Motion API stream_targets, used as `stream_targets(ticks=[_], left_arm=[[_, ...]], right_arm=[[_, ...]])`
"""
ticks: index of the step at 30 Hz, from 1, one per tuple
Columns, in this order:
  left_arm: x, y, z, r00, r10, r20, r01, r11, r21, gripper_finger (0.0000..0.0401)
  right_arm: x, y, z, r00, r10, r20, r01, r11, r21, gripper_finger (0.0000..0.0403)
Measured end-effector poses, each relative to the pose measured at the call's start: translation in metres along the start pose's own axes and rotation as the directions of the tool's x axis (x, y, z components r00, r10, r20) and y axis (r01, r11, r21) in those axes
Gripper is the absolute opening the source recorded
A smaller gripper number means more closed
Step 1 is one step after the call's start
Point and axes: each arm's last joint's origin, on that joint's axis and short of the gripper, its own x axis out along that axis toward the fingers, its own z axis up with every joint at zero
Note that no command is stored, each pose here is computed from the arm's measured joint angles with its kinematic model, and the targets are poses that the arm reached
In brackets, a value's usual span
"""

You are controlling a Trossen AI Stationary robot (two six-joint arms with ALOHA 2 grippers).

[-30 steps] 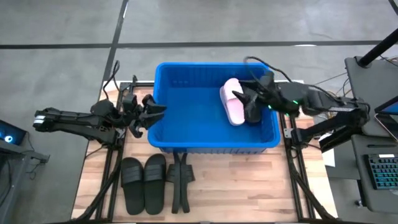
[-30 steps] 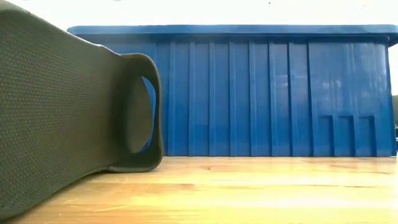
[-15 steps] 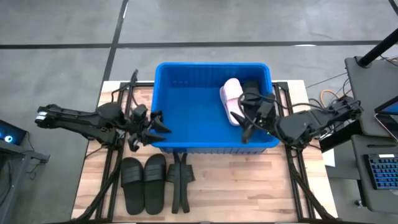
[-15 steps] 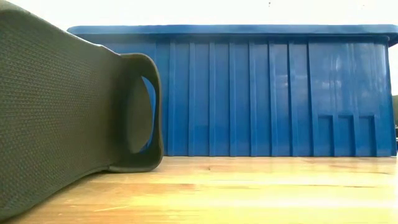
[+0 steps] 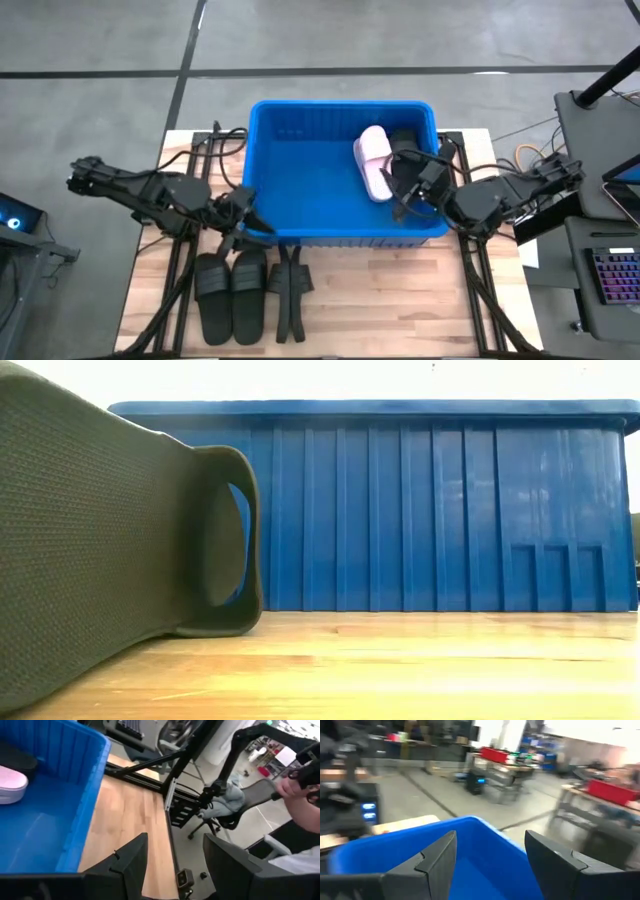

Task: Pick and place slides into bin
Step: Put the black slide into the blue bin

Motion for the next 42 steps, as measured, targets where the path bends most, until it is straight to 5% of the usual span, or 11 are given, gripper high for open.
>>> stream_targets(ticks=[5, 8, 15, 24, 34, 42], left_arm=[[0.007, -0.007, 0.005, 1.000, 0.018, -0.015, -0.018, 1.000, -0.023, 0.0176], [0.014, -0.008, -0.002, 0.995, 0.065, -0.075, -0.070, 0.996, -0.062, 0.0176], [0.042, -0.017, -0.035, 0.940, 0.132, -0.316, -0.179, 0.976, -0.124, 0.0176], [0.062, -0.032, -0.074, 0.794, 0.231, -0.563, -0.364, 0.922, -0.136, 0.0176], [0.078, -0.039, -0.127, 0.587, 0.409, -0.699, -0.546, 0.837, 0.030, 0.0176], [0.090, -0.044, -0.149, 0.525, 0.445, -0.726, -0.556, 0.825, 0.104, 0.0176]], right_arm=[[-0.009, -0.008, 0.001, 0.971, 0.241, -0.008, -0.240, 0.970, 0.046, 0.0223], [-0.014, -0.016, -0.003, 0.952, 0.301, -0.053, -0.298, 0.953, 0.061, 0.0223], [-0.019, -0.028, -0.027, 0.938, 0.268, -0.220, -0.265, 0.963, 0.044, 0.0223], [-0.018, -0.027, -0.032, 0.937, 0.255, -0.238, -0.254, 0.967, 0.035, 0.0224], [-0.017, -0.024, -0.040, 0.935, 0.248, -0.255, -0.257, 0.966, -0.003, 0.0224], [-0.016, -0.021, -0.048, 0.932, 0.241, -0.271, -0.256, 0.966, -0.020, 0.0224]])
